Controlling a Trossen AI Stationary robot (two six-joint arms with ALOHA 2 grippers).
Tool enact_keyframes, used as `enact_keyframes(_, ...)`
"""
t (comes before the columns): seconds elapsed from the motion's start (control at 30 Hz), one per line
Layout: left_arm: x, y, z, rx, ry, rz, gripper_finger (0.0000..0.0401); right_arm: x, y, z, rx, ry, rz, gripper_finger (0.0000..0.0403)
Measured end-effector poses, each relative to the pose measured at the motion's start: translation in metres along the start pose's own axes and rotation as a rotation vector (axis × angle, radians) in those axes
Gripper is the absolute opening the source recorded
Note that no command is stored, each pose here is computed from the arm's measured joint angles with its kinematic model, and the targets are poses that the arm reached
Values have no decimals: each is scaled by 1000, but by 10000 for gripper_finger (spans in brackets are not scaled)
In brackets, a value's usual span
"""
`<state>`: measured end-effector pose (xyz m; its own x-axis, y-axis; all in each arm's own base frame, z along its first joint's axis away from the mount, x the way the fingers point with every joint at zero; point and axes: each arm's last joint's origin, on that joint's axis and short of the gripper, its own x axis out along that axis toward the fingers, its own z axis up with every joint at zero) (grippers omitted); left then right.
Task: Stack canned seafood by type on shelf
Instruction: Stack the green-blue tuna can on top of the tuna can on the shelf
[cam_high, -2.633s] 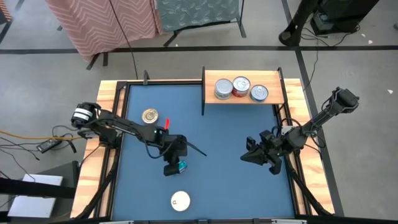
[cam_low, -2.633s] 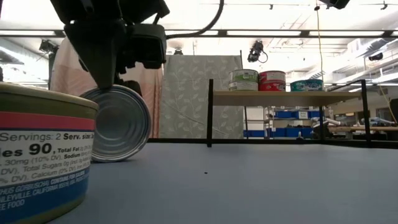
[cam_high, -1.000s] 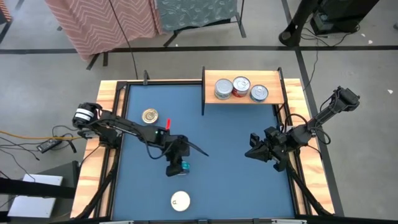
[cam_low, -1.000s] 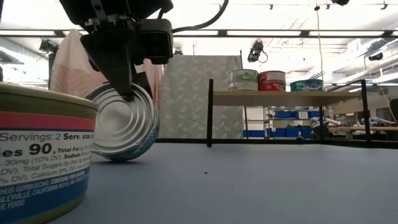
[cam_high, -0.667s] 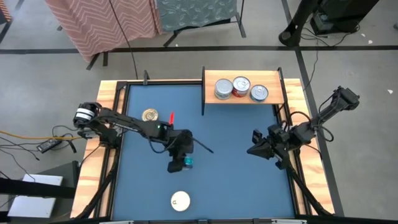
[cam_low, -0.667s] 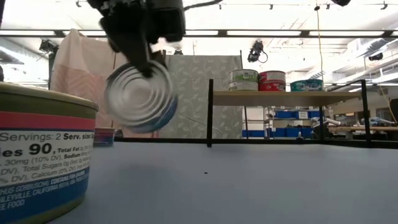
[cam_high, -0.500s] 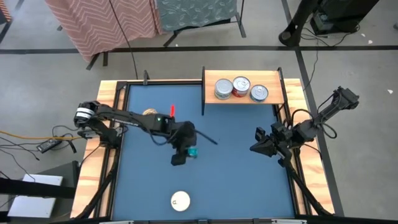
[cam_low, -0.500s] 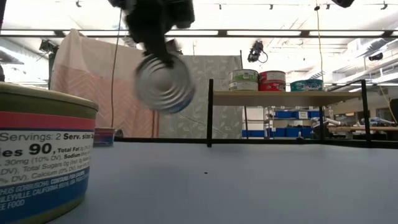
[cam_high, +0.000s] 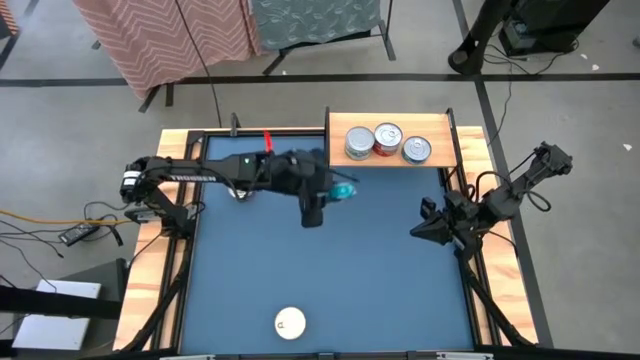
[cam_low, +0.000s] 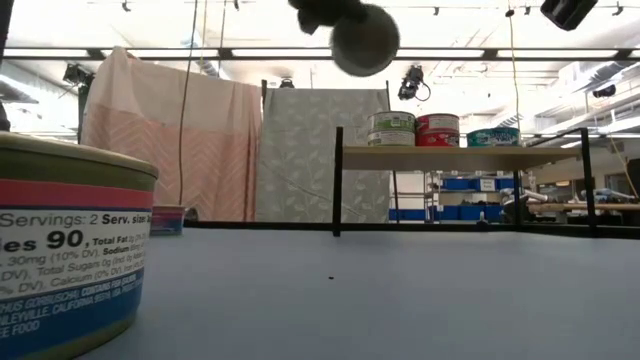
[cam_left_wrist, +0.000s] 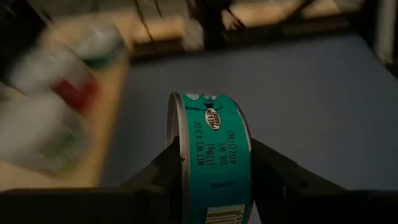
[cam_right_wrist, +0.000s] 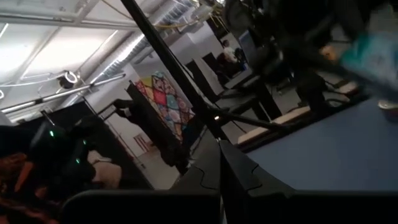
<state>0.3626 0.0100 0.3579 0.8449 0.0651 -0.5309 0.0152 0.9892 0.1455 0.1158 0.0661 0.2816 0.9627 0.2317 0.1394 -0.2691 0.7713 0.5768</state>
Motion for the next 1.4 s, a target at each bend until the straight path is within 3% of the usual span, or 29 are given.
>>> enact_keyframes(0.23, -7, 30, 19, 27, -165, 99, 143, -14, 0, 10, -32, -43, 32, 5)
enact_keyframes(0.43, 0, 44, 24, 111, -195, 111, 143, -37, -6, 16, -73, -42, 9, 3)
enact_keyframes(0.6, 26, 49, 28, 191, -171, 76, 143, -54, -20, 7, 52, 79, -66, 3)
enact_keyframes(0.87, 67, 65, 57, 295, -206, 82, 143, -65, -25, -2, 254, 248, -21, 3)
enact_keyframes(1.1, 89, 80, 76, 413, -214, 95, 143, -68, -30, -10, 263, 332, -64, 3)
enact_keyframes(1.4, 127, 83, 65, 523, -161, 84, 143, -68, -29, -10, 273, 348, -50, 3)
